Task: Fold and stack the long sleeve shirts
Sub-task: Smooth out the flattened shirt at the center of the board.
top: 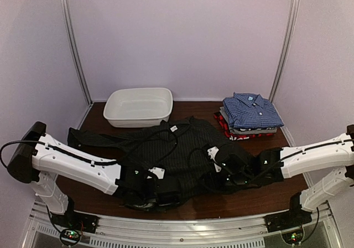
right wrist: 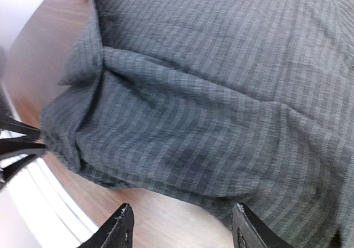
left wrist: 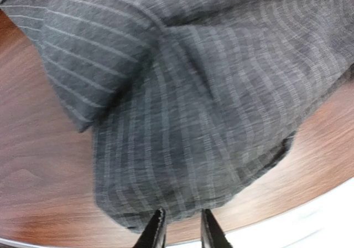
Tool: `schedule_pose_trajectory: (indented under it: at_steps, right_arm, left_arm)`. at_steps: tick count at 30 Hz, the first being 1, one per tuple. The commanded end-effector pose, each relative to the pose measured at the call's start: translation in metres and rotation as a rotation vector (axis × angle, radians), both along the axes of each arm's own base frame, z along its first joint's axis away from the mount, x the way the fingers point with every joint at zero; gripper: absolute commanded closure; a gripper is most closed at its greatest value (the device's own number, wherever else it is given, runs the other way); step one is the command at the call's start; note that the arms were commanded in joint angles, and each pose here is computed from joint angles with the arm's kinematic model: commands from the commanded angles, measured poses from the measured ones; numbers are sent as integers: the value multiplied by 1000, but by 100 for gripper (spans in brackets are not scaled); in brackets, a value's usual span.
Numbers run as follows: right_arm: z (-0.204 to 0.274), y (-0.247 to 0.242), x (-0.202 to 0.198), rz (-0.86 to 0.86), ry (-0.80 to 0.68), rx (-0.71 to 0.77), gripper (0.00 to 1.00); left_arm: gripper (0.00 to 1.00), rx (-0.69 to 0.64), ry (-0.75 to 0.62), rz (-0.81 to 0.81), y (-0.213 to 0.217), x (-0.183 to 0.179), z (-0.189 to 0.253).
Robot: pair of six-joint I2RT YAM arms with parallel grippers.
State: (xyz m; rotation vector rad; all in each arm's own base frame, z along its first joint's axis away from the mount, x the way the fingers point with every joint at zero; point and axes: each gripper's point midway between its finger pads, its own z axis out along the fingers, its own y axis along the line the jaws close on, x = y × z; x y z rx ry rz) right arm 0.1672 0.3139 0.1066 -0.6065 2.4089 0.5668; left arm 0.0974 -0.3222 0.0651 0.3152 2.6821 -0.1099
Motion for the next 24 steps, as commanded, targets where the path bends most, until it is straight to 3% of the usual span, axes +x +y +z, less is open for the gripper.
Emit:
schedule_pose_trajectory:
  at_steps: [1, 6, 13, 24]
  right_arm:
    - [12, 35, -6, 58, 23, 108, 43]
    - [-8, 47, -4, 60, 39, 111, 46]
    - [-42, 47, -1, 11, 87, 95, 51]
    - [-59, 46, -10, 13, 144, 113, 54]
  left_arm:
    - [73, -94, -9, -16, -33, 12, 11]
    - [63, -104, -31, 26, -38, 36, 7]
    - [57, -86, -35, 56, -27, 61, -4]
    - [68, -86, 23, 33, -26, 60, -27]
